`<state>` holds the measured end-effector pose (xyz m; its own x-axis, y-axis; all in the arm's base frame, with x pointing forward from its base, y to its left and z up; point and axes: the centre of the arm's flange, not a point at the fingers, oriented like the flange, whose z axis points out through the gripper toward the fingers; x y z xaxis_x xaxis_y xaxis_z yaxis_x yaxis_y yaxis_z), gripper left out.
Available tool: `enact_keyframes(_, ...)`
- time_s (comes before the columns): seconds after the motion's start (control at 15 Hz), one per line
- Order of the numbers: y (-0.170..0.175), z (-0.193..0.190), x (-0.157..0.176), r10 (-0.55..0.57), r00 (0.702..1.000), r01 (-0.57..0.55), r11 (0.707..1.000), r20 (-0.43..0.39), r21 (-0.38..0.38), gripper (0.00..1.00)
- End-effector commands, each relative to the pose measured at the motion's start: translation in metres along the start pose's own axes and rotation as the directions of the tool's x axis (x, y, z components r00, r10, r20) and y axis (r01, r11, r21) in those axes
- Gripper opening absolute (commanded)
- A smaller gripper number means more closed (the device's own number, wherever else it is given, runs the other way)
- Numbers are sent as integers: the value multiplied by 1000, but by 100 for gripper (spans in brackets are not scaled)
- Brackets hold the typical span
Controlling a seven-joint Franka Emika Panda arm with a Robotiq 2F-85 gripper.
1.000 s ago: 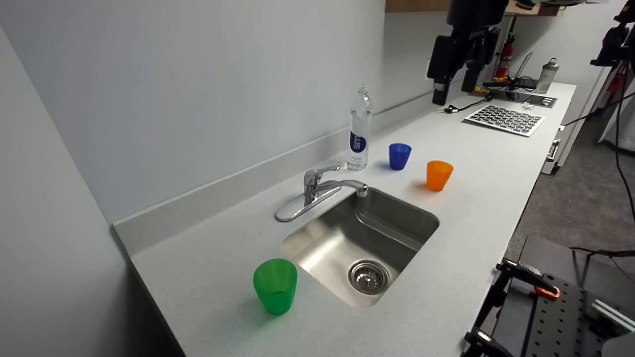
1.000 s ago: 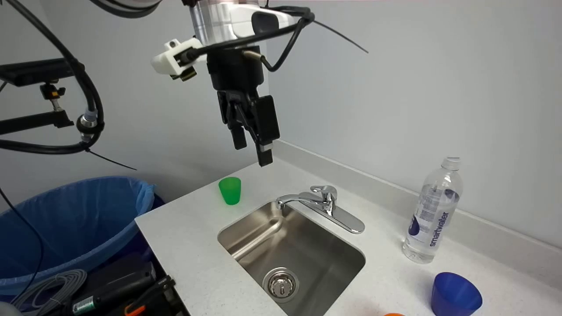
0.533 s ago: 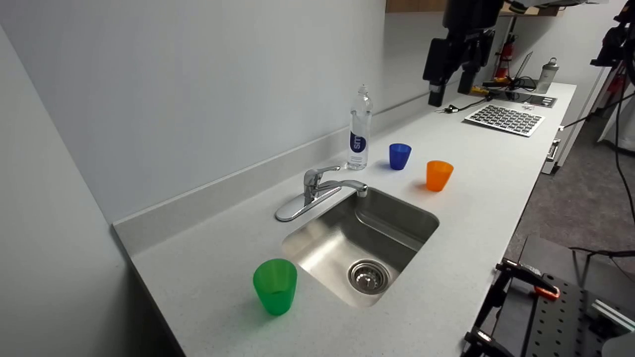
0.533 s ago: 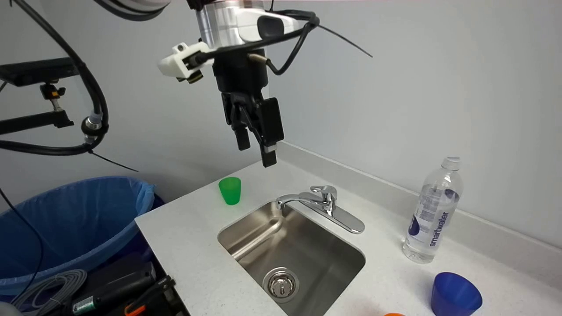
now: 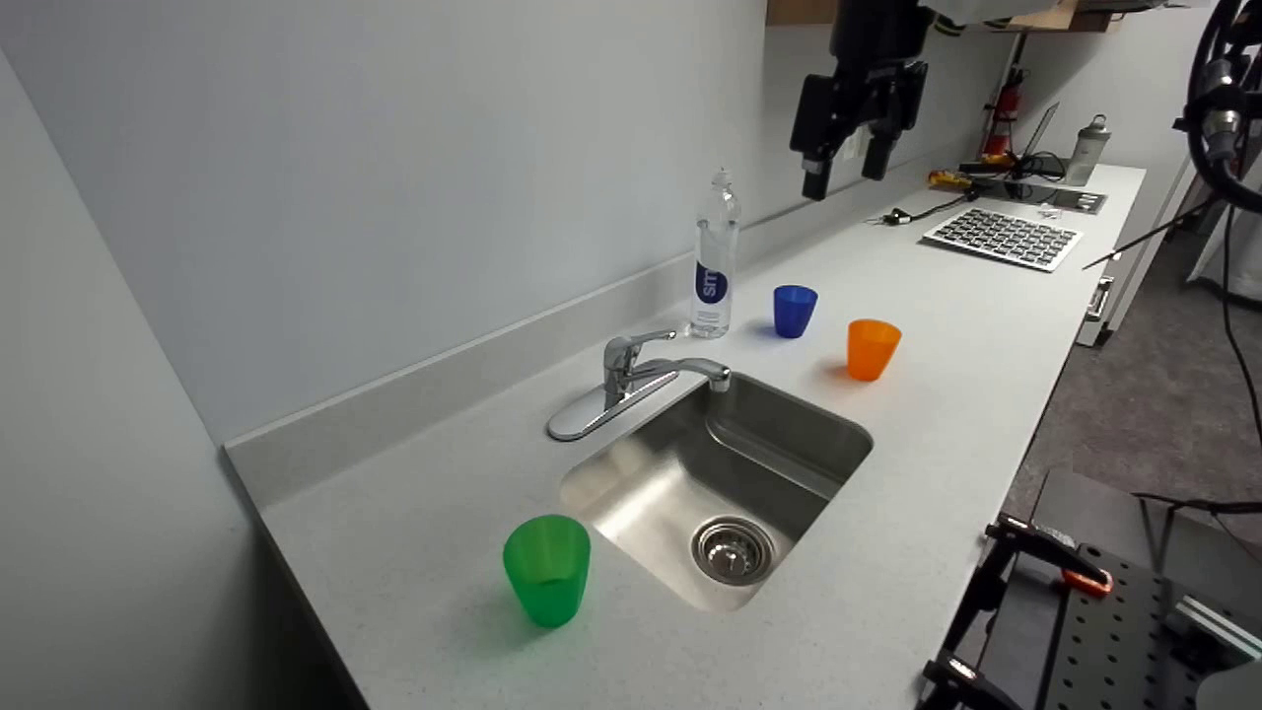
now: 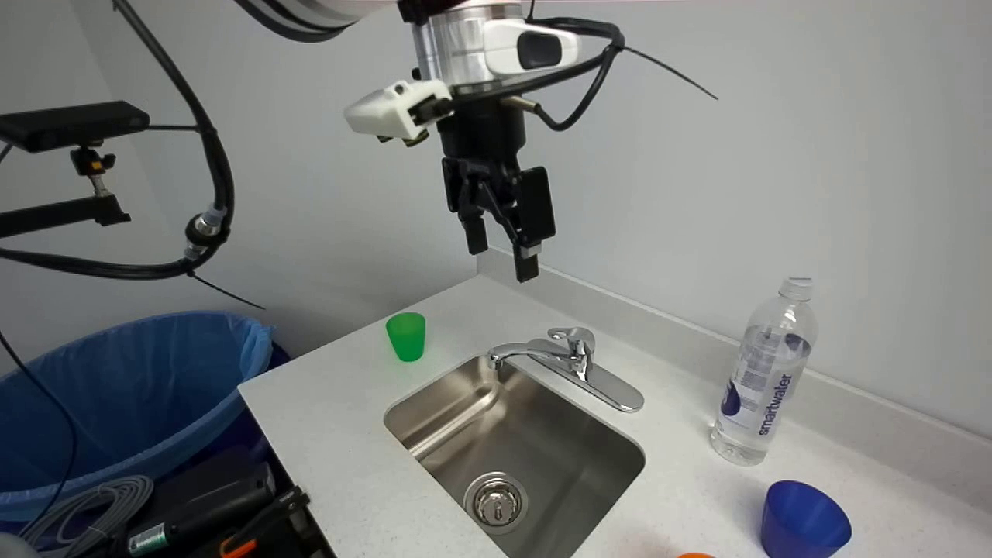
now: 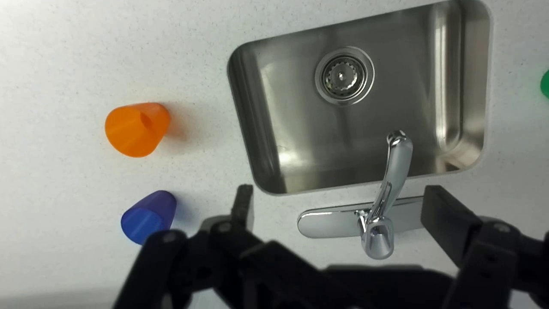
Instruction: Pull the faucet handle up
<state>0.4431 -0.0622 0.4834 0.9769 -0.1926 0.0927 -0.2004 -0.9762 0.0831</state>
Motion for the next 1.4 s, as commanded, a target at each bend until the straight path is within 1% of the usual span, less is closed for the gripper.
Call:
enact_keyframes(0.0,-14,15,39,9,1000,-9,1000,-9,-9,100)
enact_keyframes(0.27,-25,31,71,-19,1000,19,1000,-15,-5,100)
enact_keyframes(0.4,-25,34,81,-23,1000,23,1000,-19,-5,100)
enact_keyframes(0.53,-28,35,79,-28,999,28,1000,-28,-2,100)
enact_keyframes(0.73,-37,35,61,-36,999,36,999,-29,-6,100)
enact_keyframes(0.8,-29,39,69,-41,999,41,999,-9,2,100)
enact_keyframes(1.33,-35,38,67,-51,999,51,999,-10,2,100)
